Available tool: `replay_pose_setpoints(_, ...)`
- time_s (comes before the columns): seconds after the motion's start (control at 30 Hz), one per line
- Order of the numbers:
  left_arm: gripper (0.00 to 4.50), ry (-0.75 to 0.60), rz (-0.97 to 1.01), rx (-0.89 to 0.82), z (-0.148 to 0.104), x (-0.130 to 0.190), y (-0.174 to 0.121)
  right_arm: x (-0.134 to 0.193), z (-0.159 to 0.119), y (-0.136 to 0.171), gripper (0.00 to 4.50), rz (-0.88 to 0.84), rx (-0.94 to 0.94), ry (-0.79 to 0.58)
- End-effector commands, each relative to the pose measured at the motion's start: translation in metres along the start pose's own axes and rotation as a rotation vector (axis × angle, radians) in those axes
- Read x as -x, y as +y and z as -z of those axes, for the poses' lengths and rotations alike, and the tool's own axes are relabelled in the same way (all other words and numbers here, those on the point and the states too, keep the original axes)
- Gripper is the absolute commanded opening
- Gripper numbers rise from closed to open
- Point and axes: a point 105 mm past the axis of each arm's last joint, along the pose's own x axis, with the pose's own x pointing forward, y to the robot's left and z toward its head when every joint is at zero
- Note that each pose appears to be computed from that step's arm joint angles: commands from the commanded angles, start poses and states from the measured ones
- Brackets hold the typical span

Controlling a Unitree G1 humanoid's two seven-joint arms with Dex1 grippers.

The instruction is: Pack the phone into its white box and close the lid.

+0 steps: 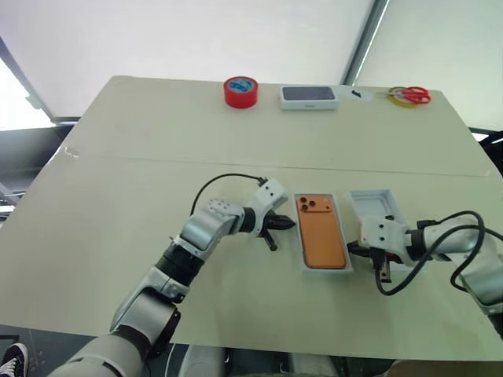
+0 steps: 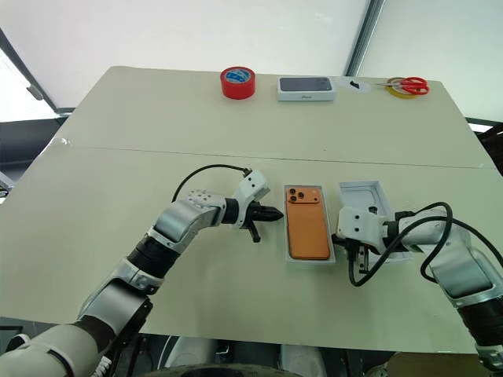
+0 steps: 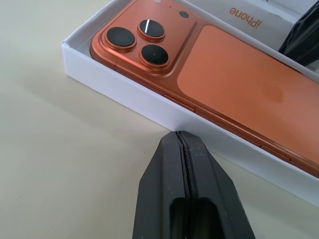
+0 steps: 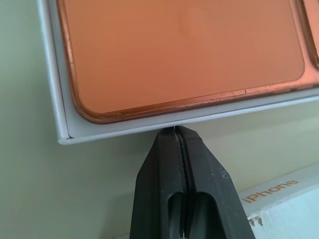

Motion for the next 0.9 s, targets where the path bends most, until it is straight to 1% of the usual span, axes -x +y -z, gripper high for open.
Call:
replay_pose_setpoints(0.03,0.02,-0.060,0.037,-0.033,-0.017,-0.001,-0.009,0.006,-0.014,-0.007,0.00,0.042,0.053,-0.033)
replay_pose_setpoints(0.1,0.02,-0.062,0.042,-0.029,-0.016,0.000,-0.009,0.006,-0.013,-0.018,0.00,0.109,0.082,-0.015)
replay_pose_setpoints(0.17,0.02,-0.068,0.050,-0.014,-0.017,0.002,-0.010,0.008,-0.011,-0.022,0.00,0.124,0.109,0.000)
replay_pose_setpoints(0.2,0.02,-0.071,0.033,-0.033,-0.017,0.005,-0.008,0.010,-0.011,-0.027,0.00,0.150,0.113,-0.003)
replay_pose_setpoints(0.33,0.02,-0.086,-0.024,-0.055,-0.012,0.027,0.002,0.022,-0.008,-0.042,0.00,0.211,0.153,0.022)
replay_pose_setpoints(0.43,0.02,-0.109,-0.050,-0.057,-0.009,0.043,0.007,0.021,-0.006,-0.057,0.00,0.290,0.180,0.029)
replay_pose_setpoints(0.47,0.02,-0.117,-0.062,-0.062,-0.008,0.048,0.008,0.019,-0.003,-0.061,0.00,0.302,0.163,0.034)
replay_pose_setpoints(0.6,0.02,-0.169,-0.121,-0.075,-0.011,0.066,0.015,0.006,0.007,-0.064,0.00,0.306,0.239,0.092)
replay_pose_setpoints(0.67,0.02,-0.270,-0.118,-0.064,-0.024,0.077,0.011,0.005,0.014,-0.067,0.00,0.308,0.266,0.134)
replay_pose_setpoints(0.7,0.02,-0.312,-0.114,-0.040,-0.028,0.082,0.010,0.007,0.015,-0.069,0.00,0.309,0.271,0.141)
replay_pose_setpoints(0.73,0.02,-0.348,-0.129,-0.054,-0.030,0.091,0.011,0.011,0.016,-0.069,0.00,0.302,0.263,0.146)
replay_pose_setpoints(0.77,0.02,-0.364,-0.141,-0.066,-0.030,0.097,0.012,0.014,0.017,-0.070,0.00,0.298,0.256,0.147)
replay_pose_setpoints(0.83,0.02,-0.381,-0.171,-0.033,-0.024,0.111,0.018,0.020,0.020,-0.067,0.00,0.273,0.251,0.154)
replay_pose_setpoints(0.9,0.02,-0.364,-0.189,-0.004,-0.015,0.122,0.024,0.025,0.023,-0.066,0.00,0.260,0.259,0.166)
